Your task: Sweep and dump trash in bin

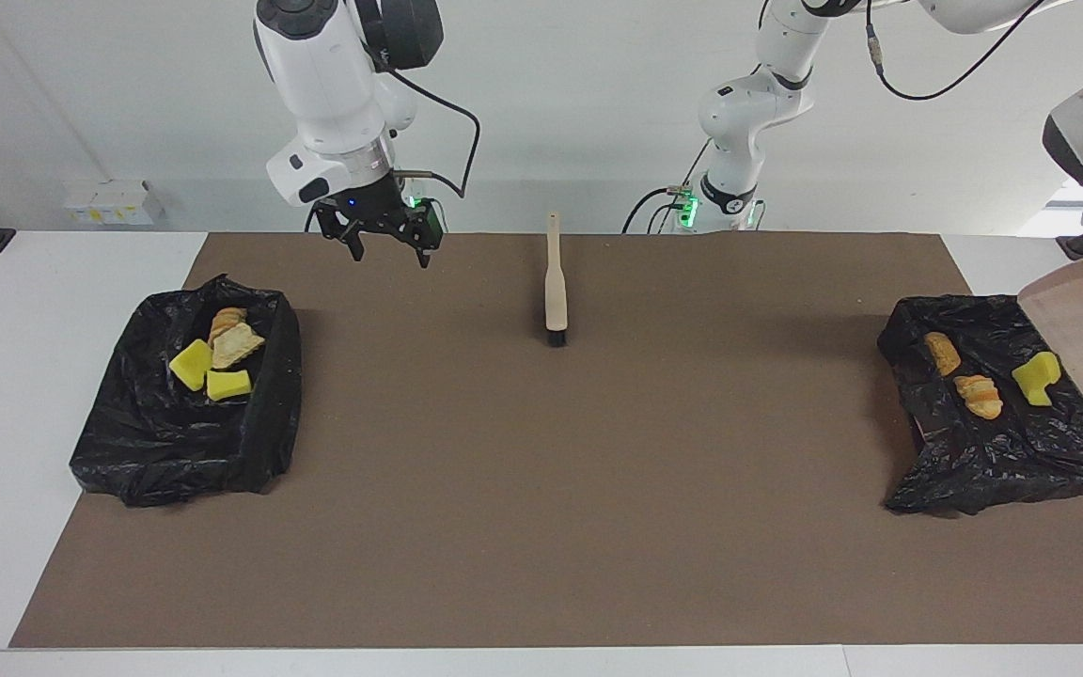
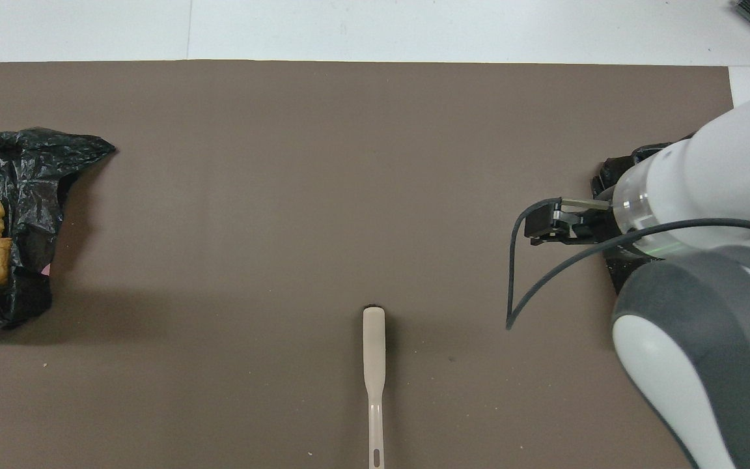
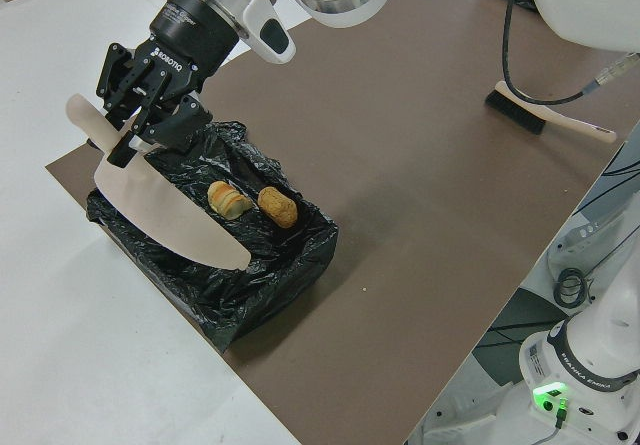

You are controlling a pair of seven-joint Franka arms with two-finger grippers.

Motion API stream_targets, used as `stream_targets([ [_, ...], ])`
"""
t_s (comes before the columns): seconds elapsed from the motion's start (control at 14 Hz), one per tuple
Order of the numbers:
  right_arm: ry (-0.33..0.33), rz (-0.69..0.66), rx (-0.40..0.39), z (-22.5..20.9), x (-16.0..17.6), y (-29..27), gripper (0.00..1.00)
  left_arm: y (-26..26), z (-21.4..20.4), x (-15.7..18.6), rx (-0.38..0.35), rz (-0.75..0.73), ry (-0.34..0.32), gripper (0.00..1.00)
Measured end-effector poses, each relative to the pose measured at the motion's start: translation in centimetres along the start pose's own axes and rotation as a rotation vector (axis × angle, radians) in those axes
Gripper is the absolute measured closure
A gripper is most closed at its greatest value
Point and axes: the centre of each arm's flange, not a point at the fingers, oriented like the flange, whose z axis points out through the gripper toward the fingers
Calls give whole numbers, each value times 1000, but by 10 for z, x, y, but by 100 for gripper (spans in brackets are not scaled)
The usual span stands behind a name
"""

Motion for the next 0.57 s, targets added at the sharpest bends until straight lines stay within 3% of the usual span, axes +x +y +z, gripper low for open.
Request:
stream_targets([
  [0.21, 51, 58, -30, -19, 19, 37, 0, 3, -21, 12, -38, -27, -56, 69],
  [0.57, 23, 110, -54, -36, 23, 68, 0, 4, -53, 22, -94, -62, -159, 69],
])
